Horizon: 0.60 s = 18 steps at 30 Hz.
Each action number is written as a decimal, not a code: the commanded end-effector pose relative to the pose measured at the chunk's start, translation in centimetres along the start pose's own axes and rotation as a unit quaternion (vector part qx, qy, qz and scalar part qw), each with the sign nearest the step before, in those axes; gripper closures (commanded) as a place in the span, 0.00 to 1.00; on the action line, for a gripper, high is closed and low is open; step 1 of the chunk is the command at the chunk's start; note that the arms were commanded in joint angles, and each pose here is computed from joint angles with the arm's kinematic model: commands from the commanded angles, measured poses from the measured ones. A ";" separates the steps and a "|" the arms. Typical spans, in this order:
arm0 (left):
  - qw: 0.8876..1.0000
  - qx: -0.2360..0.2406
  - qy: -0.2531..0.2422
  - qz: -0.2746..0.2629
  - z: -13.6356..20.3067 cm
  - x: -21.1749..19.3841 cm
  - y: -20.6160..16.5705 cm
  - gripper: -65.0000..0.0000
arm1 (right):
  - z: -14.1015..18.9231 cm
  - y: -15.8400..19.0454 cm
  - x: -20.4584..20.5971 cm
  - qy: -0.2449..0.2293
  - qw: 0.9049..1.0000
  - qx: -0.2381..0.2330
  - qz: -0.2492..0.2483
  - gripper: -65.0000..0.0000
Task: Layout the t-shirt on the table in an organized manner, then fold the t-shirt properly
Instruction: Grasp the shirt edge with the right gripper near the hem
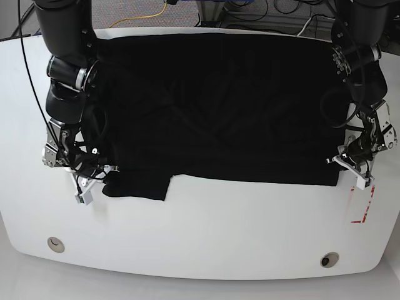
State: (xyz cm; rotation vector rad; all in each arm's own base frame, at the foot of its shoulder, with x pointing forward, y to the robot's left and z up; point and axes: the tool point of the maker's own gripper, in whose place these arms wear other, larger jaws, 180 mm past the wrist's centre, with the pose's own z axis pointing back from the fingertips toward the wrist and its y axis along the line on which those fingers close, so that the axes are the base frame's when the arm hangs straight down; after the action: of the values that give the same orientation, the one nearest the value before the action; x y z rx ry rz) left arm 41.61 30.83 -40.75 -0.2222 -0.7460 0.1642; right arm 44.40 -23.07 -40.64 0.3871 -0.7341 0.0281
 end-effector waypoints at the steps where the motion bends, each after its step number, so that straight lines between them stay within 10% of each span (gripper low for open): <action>1: 0.999 0.002 -0.036 -0.007 0.8 3.0 0.3 1.00 | 1.2 -0.1 4.5 -0.047 0.999 -0.003 0.021 1.00; 18: 0.993 0.011 -0.108 -0.053 3.4 8.4 -0.6 1.00 | 6.0 1.0 10.1 -0.046 0.989 -0.053 0.128 1.00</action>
State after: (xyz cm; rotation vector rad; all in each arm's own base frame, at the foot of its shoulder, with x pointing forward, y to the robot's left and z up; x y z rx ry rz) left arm 44.05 31.54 -35.65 -0.1657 -0.8827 0.1004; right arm 46.52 -24.42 -32.89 0.2258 -0.7886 0.2045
